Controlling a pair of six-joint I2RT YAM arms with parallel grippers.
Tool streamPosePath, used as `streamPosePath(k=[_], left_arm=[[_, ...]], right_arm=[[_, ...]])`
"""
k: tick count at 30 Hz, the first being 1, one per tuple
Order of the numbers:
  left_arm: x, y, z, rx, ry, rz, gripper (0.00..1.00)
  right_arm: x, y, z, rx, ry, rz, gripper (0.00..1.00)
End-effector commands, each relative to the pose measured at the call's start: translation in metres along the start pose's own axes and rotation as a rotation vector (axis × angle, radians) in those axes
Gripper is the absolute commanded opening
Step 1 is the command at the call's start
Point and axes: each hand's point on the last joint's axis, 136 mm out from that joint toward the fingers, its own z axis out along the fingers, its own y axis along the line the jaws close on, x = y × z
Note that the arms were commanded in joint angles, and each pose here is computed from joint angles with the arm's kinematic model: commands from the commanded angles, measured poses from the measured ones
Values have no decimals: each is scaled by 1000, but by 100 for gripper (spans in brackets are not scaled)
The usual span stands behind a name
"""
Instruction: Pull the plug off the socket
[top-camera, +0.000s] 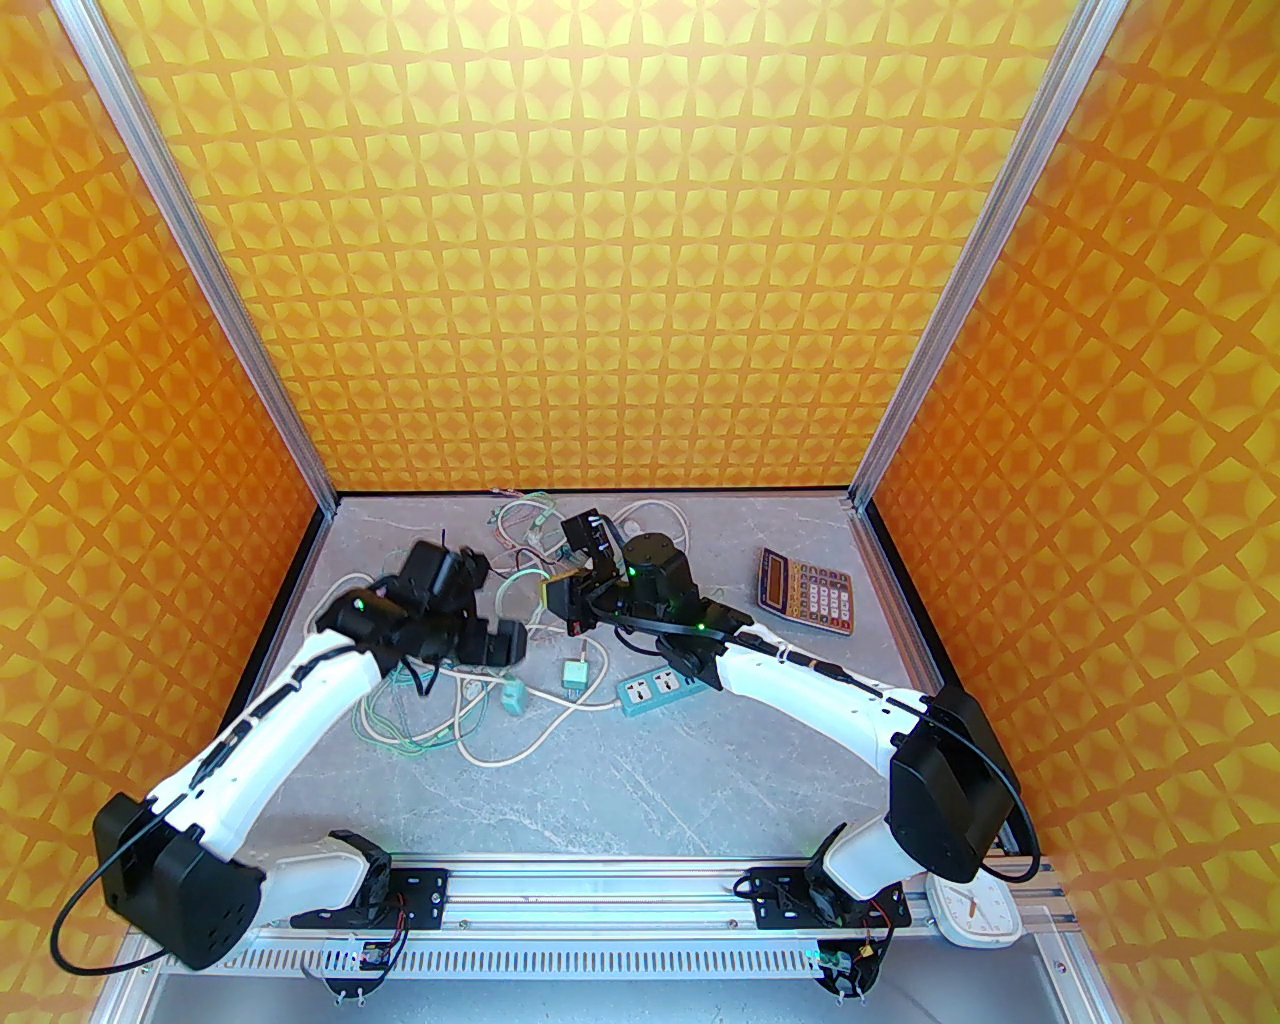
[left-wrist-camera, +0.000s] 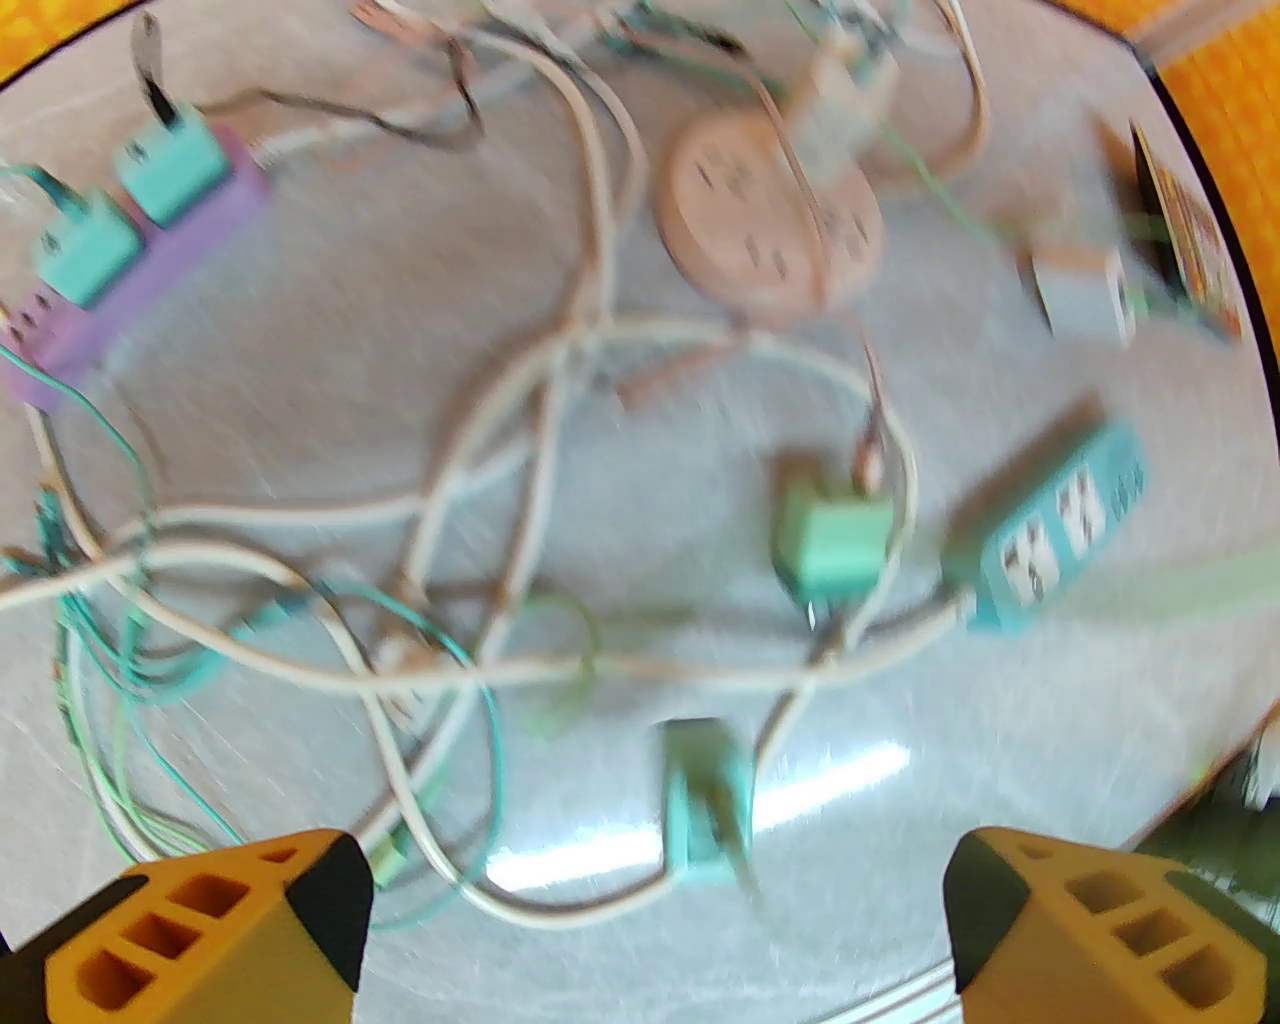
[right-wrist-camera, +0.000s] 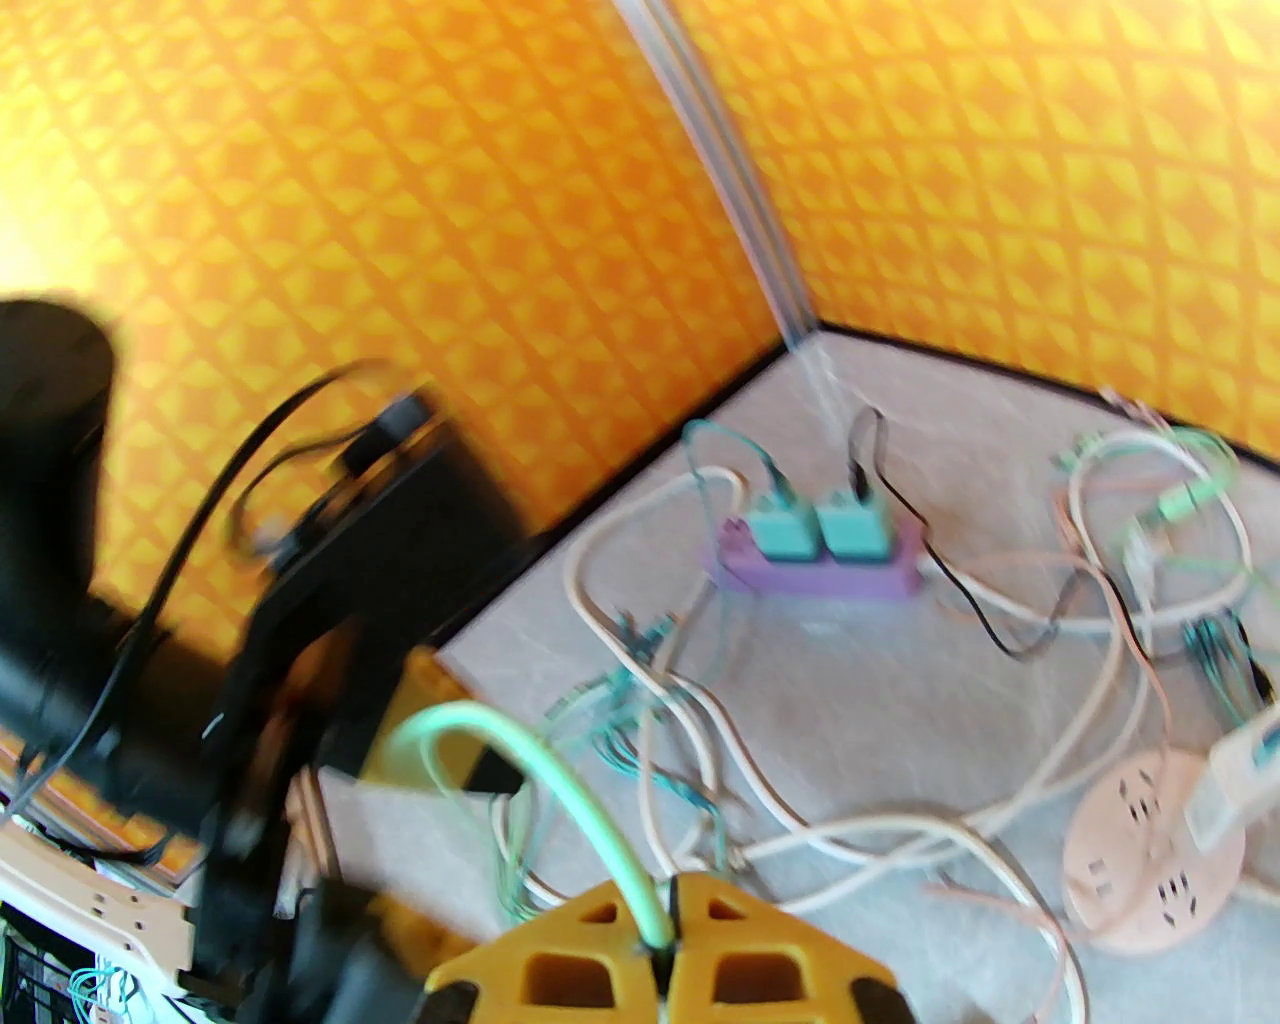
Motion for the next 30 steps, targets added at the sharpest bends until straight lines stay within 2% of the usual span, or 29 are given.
streamPosePath(k=[1,5,12,18,20,22,25,27,29,30], left_arm=[[18,-6,3,24,22,1,99],[33,-12,3,41,28,19,99],[2,-13,-54,76,-214,-19,99],[-21,-1,-76,63,-337,-95,99],[-24,2,-73,60,-344,-118,99],[-27,3,-68,56,-342,-132,99],[-32,4,-59,49,-329,-140,99],[-36,5,-54,47,-327,-145,99],[-41,5,-50,45,-329,-148,99],[-44,5,-48,44,-331,-147,99]], right_arm=[[0,-3,0,20,-12,27,0],[6,-6,0,27,4,28,0],[51,-5,-20,2,65,51,0],[93,4,-50,-33,134,33,2],[106,-2,-58,-3,161,39,16],[117,-12,-64,53,182,37,48],[124,-19,-69,93,203,28,54],[123,-22,-73,115,190,35,63],[121,-26,-76,145,175,28,64],[119,-31,-78,175,165,25,68]])
